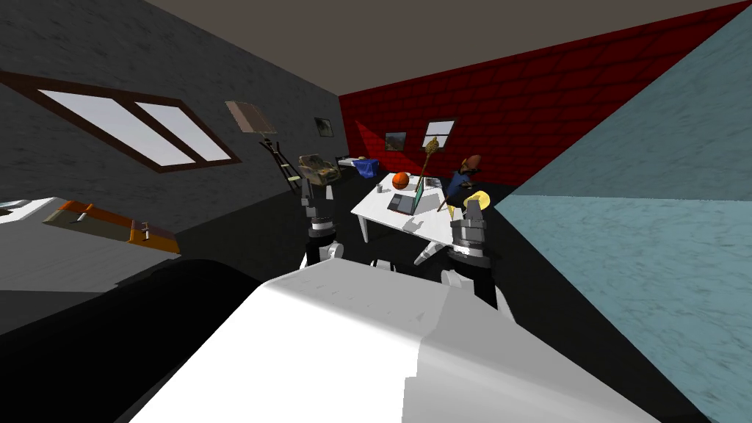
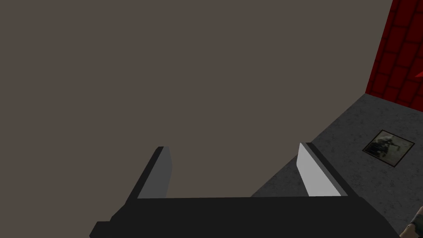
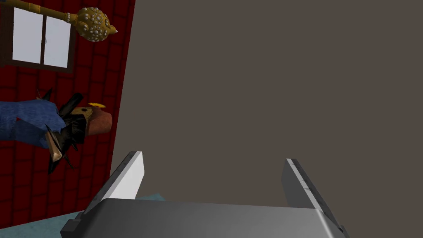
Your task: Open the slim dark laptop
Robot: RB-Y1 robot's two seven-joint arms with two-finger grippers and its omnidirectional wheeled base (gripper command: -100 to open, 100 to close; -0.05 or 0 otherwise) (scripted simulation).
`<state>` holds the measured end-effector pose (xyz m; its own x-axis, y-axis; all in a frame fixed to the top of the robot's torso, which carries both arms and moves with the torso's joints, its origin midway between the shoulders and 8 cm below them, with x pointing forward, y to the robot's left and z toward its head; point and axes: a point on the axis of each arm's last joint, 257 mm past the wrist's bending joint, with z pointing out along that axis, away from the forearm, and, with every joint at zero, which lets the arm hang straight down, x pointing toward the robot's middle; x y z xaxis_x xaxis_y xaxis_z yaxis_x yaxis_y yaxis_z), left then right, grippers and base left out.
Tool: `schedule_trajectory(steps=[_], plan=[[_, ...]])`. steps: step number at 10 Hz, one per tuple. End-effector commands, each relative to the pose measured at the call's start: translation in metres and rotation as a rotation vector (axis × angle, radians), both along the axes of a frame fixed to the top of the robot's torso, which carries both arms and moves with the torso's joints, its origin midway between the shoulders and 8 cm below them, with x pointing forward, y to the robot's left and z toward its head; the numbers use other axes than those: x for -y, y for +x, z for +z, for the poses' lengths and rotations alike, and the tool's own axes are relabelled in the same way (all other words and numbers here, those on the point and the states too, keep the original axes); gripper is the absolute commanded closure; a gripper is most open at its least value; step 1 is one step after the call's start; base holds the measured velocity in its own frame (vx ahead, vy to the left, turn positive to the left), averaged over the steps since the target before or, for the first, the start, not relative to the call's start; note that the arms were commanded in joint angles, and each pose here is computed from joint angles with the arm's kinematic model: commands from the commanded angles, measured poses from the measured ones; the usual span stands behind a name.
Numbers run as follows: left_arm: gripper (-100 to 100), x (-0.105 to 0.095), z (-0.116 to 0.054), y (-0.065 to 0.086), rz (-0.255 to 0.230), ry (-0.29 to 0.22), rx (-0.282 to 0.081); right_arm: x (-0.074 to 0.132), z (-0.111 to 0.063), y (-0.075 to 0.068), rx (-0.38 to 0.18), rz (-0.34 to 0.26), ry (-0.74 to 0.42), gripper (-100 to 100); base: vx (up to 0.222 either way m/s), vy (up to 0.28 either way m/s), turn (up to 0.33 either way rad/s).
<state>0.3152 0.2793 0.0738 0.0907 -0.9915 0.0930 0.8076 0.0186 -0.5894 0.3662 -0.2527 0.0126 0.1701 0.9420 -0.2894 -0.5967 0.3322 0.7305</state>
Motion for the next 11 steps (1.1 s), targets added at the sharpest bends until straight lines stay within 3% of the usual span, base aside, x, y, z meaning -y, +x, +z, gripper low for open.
schedule_trajectory(steps=[1, 11], plan=[[0, 0.000, 0.000, 0.000, 0.000, 0.000, 0.000, 0.002, -0.016, 0.010, -0.042, -0.055, -0.148, -100, 0.050, 0.055, 0.053], [0, 0.000, 0.000, 0.000, 0.000, 0.000, 0.000, 0.039, -0.083, 0.045, -0.190, -0.319, -0.719, -100, 0.052, 0.054, 0.057]])
